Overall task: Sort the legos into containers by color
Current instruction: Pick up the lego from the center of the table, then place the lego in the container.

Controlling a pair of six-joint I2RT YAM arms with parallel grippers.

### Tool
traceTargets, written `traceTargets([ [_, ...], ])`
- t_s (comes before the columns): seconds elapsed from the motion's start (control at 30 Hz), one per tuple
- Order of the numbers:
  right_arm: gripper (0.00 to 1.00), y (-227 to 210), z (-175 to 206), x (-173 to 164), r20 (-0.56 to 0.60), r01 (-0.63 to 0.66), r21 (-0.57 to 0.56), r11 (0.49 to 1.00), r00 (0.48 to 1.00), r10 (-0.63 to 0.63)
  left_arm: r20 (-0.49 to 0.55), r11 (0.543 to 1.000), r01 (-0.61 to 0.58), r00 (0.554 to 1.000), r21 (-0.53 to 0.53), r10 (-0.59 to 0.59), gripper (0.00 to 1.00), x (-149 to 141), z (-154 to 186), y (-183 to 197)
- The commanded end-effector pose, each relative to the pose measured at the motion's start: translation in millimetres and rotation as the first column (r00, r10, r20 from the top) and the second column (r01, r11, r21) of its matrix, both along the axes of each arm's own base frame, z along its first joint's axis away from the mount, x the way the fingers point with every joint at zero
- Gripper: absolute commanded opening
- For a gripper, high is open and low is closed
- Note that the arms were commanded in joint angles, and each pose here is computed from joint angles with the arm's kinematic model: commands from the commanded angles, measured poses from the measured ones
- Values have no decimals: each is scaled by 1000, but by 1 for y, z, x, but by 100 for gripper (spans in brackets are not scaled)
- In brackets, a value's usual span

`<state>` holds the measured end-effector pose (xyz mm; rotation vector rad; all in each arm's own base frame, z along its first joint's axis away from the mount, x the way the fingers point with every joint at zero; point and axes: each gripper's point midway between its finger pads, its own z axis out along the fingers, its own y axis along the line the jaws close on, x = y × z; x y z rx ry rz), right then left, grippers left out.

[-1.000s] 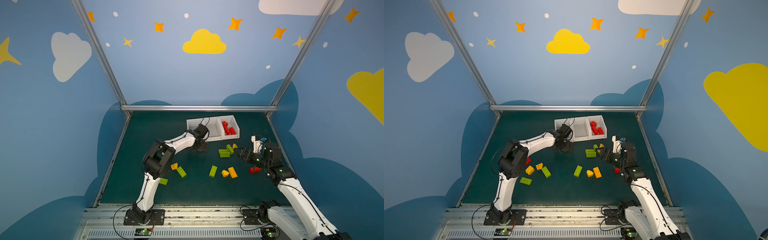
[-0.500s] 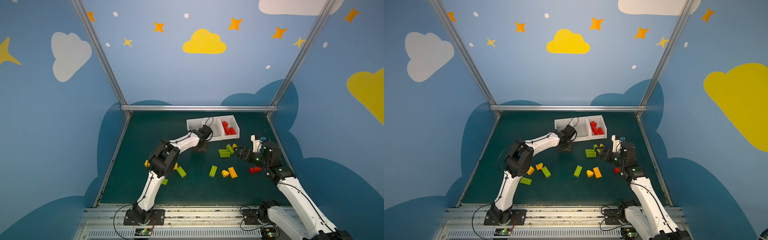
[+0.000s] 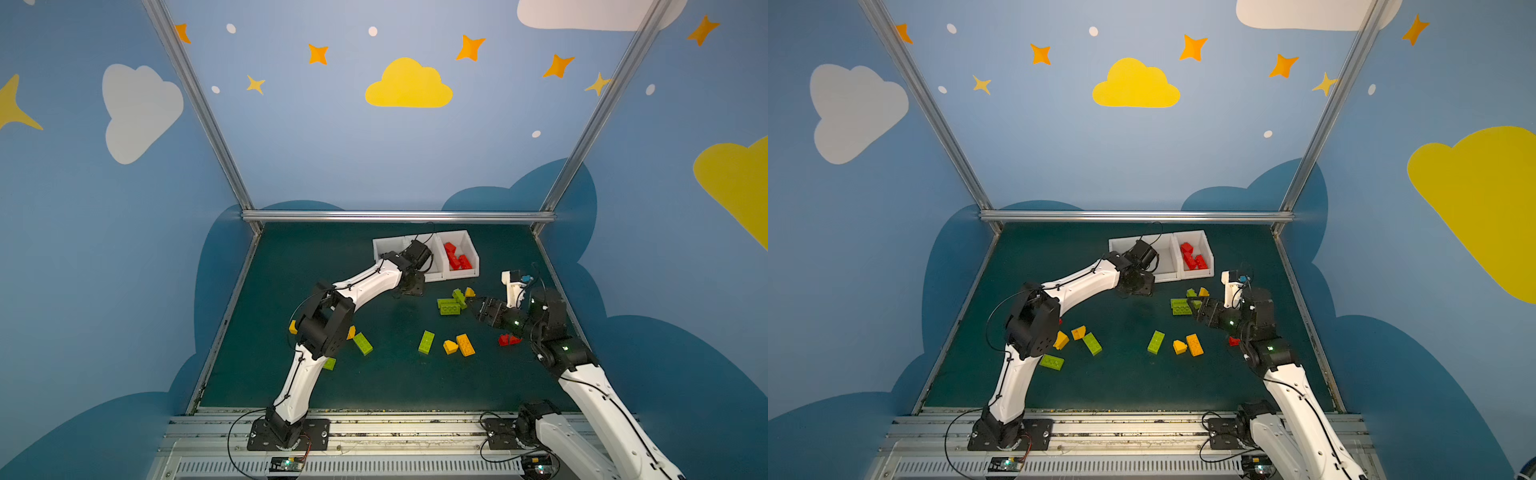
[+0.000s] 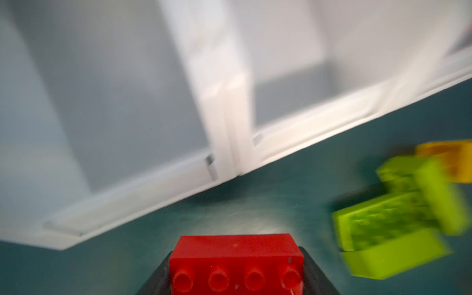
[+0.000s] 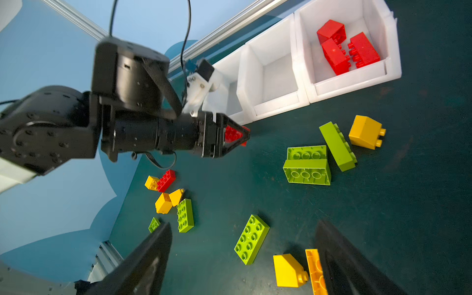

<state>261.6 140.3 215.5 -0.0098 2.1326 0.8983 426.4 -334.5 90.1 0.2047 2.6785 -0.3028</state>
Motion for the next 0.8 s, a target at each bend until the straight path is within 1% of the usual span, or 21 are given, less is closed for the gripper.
traceTargets([
  [0.0, 86, 3, 16, -1, 40, -1, 1, 1000, 999, 1, 35, 989, 30, 999, -145, -25, 52, 15, 36, -33],
  [0.03, 86, 3, 17, -1, 44, 3, 1, 1000, 999, -3, 36, 985, 37, 999, -166, -32, 52, 19, 38, -40],
  [0.07, 86, 5, 31, 0, 75, 7, 7, 1000, 997, -7, 45, 980, 43, 998, -192, -35, 52, 25, 43, -49],
  [0.23, 86, 9, 43, -1, 117, 14, 8, 1000, 993, -15, 81, 942, 83, 995, -324, -60, 52, 52, 56, -87],
  [0.4, 86, 13, 41, -6, 118, 6, 1, 1000, 993, -6, 85, 871, 81, 995, -485, -46, 52, 81, 71, -113],
  [0.57, 86, 15, 36, -8, 107, -5, -5, 1000, 994, 5, 117, 774, 89, 993, -627, -20, 53, 105, 81, -132],
  [0.67, 86, 17, 37, -9, 107, -16, -9, 1000, 994, 17, 104, 727, 70, 995, -683, 2, 54, 116, 78, -135],
  [0.77, 86, 18, 36, -10, 107, -22, -13, 1000, 994, 23, 104, 694, 69, 995, -716, 9, 54, 122, 77, -139],
])
